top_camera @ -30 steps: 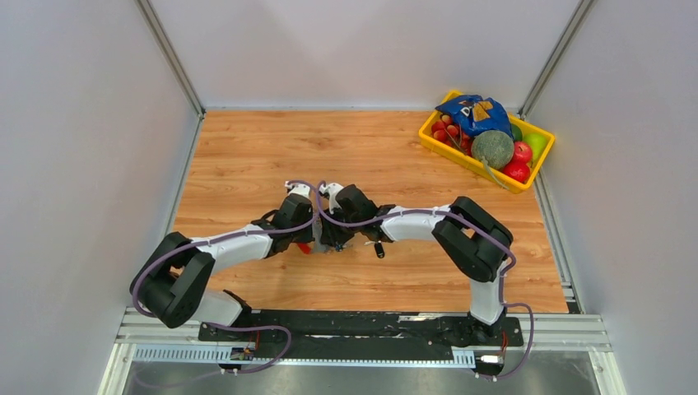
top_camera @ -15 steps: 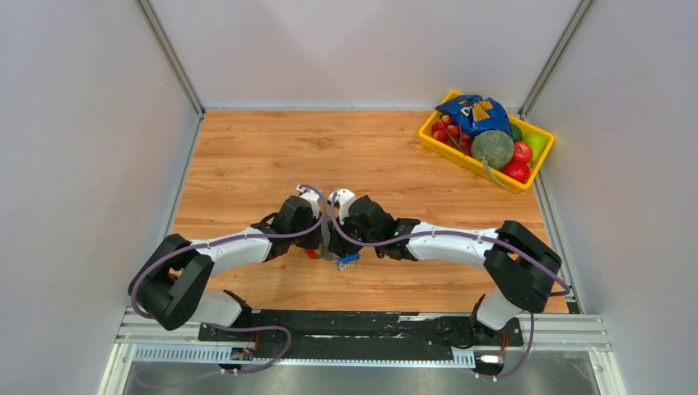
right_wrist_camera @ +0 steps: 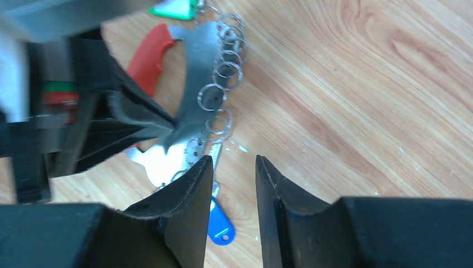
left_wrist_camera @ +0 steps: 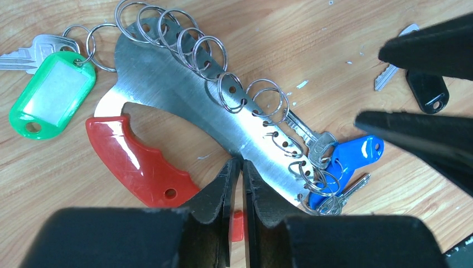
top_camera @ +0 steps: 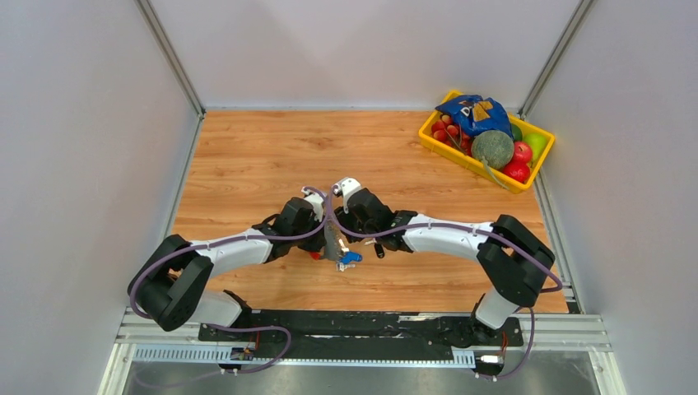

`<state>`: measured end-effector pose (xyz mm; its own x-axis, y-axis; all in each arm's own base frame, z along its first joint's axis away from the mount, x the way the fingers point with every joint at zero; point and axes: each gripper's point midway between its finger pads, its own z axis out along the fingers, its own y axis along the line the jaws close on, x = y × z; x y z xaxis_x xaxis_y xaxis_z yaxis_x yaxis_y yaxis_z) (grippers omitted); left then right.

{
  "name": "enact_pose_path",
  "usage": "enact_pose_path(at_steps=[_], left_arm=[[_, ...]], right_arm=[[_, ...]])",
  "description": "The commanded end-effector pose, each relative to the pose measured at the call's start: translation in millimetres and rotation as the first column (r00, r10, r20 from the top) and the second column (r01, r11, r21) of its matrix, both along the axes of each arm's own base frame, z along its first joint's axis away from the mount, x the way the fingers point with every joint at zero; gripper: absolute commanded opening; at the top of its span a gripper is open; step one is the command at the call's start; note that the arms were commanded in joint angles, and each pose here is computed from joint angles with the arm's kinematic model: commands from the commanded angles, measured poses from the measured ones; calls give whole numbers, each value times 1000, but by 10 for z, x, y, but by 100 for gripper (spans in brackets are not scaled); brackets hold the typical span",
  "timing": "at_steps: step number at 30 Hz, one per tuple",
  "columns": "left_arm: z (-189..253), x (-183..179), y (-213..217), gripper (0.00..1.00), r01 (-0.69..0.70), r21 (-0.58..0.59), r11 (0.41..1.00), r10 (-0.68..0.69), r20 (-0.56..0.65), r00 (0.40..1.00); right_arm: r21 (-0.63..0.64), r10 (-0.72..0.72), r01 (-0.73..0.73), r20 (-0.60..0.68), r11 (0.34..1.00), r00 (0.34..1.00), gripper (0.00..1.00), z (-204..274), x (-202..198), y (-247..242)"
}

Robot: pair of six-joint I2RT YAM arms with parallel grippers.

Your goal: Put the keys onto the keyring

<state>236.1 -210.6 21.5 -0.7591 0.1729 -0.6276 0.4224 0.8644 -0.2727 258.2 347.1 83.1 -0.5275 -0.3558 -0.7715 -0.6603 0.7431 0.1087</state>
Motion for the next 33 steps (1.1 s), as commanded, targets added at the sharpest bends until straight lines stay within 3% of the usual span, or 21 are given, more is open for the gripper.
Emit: enact_pose_path(at_steps=[1,10,20,33], left_arm=[[48,-2,-46,16,36,-7,999,-36,20,999],[31,-10,-48,16,38,0,999,-38,16,999],[19,-5,-39,15,28,6,1000,-28,10,1000],[16,0,-35,15,22,7,1000,-22,8,1000]], right_arm=[[4,-65,65,1,998,998,35,20,169,16],[116,-87,116,-228,986,970,38,-147,50,196],[183,-205,292,-386,939,899,42,-169,-82,153],[290,-263,432,-477,854,839,40,-226,-69,95]])
